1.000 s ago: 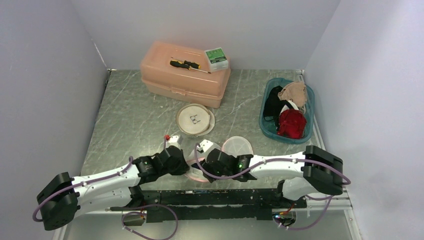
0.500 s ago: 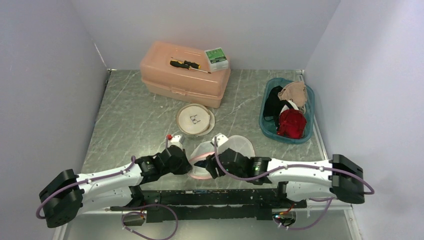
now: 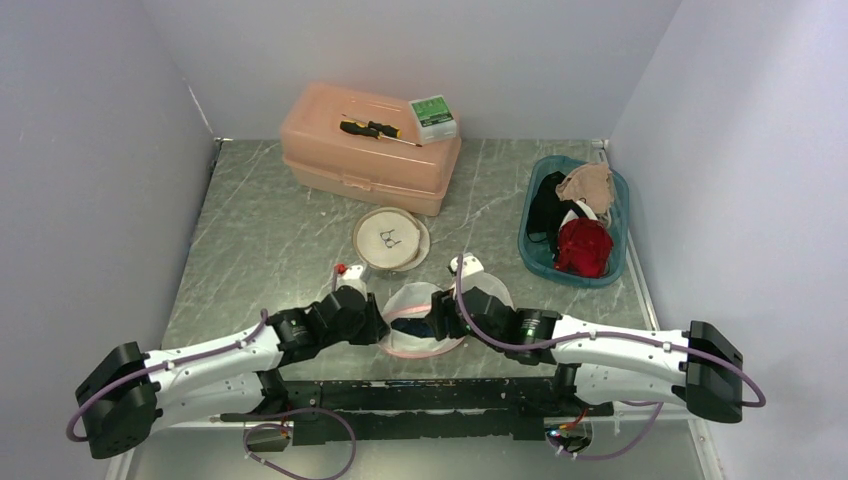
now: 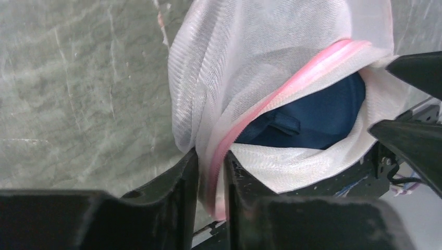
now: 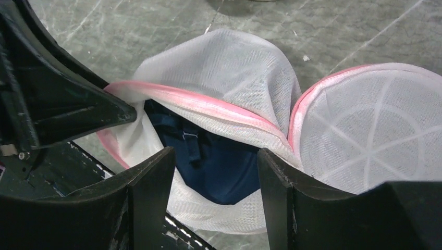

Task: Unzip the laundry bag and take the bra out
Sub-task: Adjust the laundry bag at the center of the board, then pick up the bra from the laundry bag.

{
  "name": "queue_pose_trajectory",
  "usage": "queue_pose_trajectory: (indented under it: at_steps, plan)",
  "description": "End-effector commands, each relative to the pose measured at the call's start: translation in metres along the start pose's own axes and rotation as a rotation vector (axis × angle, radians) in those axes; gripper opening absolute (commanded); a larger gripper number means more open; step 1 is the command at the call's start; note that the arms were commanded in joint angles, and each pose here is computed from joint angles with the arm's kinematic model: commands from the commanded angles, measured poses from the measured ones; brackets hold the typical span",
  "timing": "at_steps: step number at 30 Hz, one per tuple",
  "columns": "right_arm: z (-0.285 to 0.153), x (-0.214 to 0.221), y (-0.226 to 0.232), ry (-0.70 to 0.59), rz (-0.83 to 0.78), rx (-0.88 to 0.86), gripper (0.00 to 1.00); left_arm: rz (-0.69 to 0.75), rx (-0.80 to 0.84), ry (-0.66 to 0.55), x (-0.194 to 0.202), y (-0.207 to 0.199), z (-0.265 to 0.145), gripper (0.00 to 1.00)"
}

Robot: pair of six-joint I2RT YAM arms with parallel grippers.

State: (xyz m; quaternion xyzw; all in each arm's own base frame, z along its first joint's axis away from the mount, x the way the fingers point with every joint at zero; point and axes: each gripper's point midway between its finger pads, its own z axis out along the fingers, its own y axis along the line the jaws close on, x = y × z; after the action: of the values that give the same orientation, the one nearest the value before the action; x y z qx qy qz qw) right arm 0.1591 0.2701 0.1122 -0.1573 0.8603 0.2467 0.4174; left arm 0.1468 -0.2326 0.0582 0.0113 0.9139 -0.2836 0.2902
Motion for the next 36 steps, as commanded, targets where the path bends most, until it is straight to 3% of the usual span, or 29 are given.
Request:
queue_pose_trajectory:
  at_steps: [1,4,7,10,15,26,30,32,36]
  plan:
    - [-0.004,-0.004,-0.003,-0.02,0.032,0.008,0.63,0.052,0.044,-0.062,-0.031,-0.028,-0.013,0.43]
    - [-0.007,-0.011,-0.002,-0.038,0.032,0.007,0.63,0.096,0.025,-0.101,-0.047,-0.032,-0.023,0.63]
    - [-0.012,-0.018,-0.001,-0.061,0.043,0.0,0.63,0.202,0.042,-0.136,-0.062,-0.042,-0.03,0.7]
    - [-0.021,-0.024,-0.001,-0.089,0.056,-0.018,0.63,0.333,0.067,-0.113,-0.068,-0.055,-0.029,0.72]
    - [-0.038,-0.031,0.003,-0.124,0.054,-0.09,0.63,0.522,0.075,0.031,-0.06,-0.068,-0.005,0.73]
    - [-0.072,-0.03,-0.01,-0.218,0.132,-0.181,0.62,0.717,0.048,0.223,-0.052,-0.079,0.041,0.73]
    - [-0.078,-0.029,-0.012,-0.227,0.138,-0.197,0.62,0.736,0.006,0.299,-0.047,-0.071,0.057,0.66]
    - [-0.08,-0.03,-0.011,-0.229,0.132,-0.204,0.62,0.729,0.002,0.313,-0.044,-0.069,0.061,0.57]
    - [-0.081,-0.034,-0.006,-0.235,0.114,-0.228,0.62,0.683,0.023,0.303,-0.042,-0.071,0.06,0.22]
